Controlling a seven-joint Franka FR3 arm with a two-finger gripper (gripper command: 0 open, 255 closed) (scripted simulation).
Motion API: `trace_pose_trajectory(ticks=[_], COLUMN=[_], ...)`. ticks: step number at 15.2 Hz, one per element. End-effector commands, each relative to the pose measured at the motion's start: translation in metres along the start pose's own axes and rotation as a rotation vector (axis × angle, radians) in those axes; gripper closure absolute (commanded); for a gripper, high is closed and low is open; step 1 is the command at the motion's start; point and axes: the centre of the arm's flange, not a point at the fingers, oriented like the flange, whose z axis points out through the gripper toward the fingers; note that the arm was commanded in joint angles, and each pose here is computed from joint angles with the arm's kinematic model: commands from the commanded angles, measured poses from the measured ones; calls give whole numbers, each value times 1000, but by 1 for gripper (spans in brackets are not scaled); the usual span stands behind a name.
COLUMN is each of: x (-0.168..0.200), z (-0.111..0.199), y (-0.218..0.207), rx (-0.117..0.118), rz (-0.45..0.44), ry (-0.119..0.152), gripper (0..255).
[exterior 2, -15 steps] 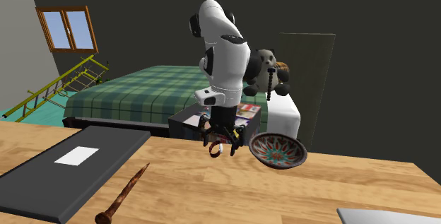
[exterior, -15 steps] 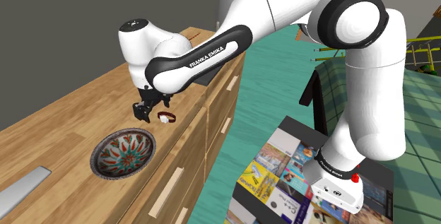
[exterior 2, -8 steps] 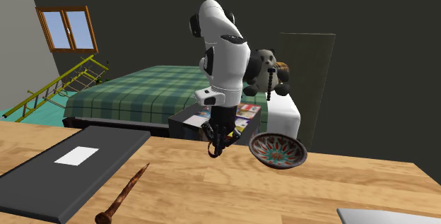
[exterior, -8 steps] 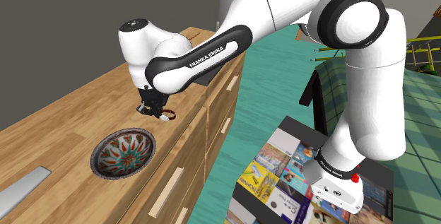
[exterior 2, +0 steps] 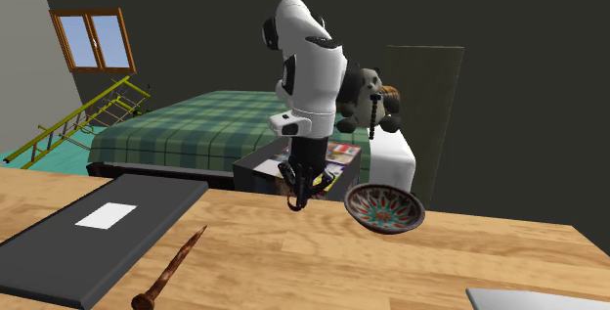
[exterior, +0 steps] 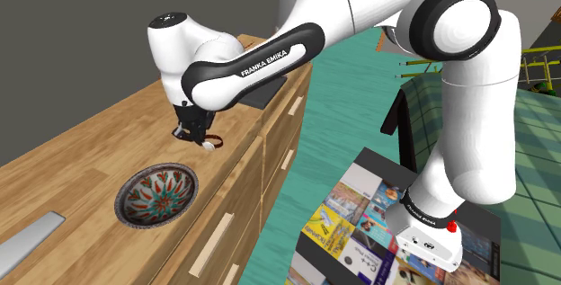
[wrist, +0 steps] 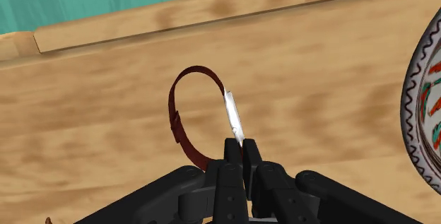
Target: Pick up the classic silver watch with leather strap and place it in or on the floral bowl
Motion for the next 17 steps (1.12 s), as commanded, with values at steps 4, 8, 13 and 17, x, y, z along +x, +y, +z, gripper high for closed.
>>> trace_pose_trajectory(ticks=[4, 8, 13, 17], x=[2, 3, 5, 7], z=[-27, -47, -74, -95], y=[2, 4, 7, 9], rx=[0, 0, 0, 0], rz=[0, 0, 0, 0], ry=[0, 0, 0, 0], gripper=[255, 255, 255, 255])
